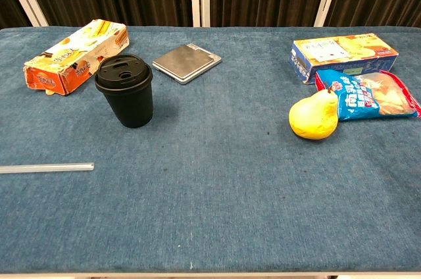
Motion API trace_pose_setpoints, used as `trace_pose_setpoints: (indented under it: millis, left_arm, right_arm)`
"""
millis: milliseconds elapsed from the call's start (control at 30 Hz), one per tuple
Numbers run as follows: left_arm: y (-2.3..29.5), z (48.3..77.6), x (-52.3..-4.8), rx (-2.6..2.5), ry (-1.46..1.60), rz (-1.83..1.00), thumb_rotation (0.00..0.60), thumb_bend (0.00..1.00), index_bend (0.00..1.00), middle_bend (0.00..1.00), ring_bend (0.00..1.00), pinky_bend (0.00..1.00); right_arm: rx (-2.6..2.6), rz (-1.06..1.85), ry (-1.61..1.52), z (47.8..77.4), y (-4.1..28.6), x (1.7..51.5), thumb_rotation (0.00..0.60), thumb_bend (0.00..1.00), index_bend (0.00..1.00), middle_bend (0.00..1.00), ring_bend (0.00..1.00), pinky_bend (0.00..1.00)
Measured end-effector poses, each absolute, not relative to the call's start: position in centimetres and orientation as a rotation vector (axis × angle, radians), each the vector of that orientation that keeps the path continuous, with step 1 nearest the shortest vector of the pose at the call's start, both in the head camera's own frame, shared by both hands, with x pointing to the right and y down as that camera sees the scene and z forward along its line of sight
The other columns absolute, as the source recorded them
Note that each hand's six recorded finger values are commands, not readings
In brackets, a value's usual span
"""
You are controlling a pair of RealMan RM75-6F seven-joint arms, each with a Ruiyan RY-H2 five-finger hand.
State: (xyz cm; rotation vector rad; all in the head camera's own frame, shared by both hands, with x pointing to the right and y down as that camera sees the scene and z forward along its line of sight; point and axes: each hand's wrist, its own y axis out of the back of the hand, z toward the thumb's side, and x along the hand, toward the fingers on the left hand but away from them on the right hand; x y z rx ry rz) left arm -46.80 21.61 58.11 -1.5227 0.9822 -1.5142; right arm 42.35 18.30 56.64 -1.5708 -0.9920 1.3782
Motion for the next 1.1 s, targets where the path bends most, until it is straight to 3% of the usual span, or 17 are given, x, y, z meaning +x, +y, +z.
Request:
trace_pose_setpoints:
  millis: [133,567,1100]
  left_arm:
    - [21.5,58.3,-46.6,-1.515,0.961,-1.517,0.6,0.14,0.19,0.2,0.08,0.0]
    - [21.8,60.7,-41.9,-1.51,0.734,-1.47,0.6,0.2,0.37,0.24,0.14,0.0]
    - [23.2,66.8,-31.9,-1.653,0.485,-1.402,0.6,0.24,0.4,0.24,0.13,0.0]
  right_arm:
    - [-1.551,1.372,-1.005,56.1,18.2,42.6,0.6,0.2,0.02,0.12,0.0,0.11]
    - [-1.514,1.364,-1.027,54.9,18.5,43.3,0.6,0.2,0.02,0.12,0.0,0.11]
    - [-1.514,1.395,-1.028,55.0,19.0,43.9,0.6,0.2,0.03,0.12,0.0,0.11]
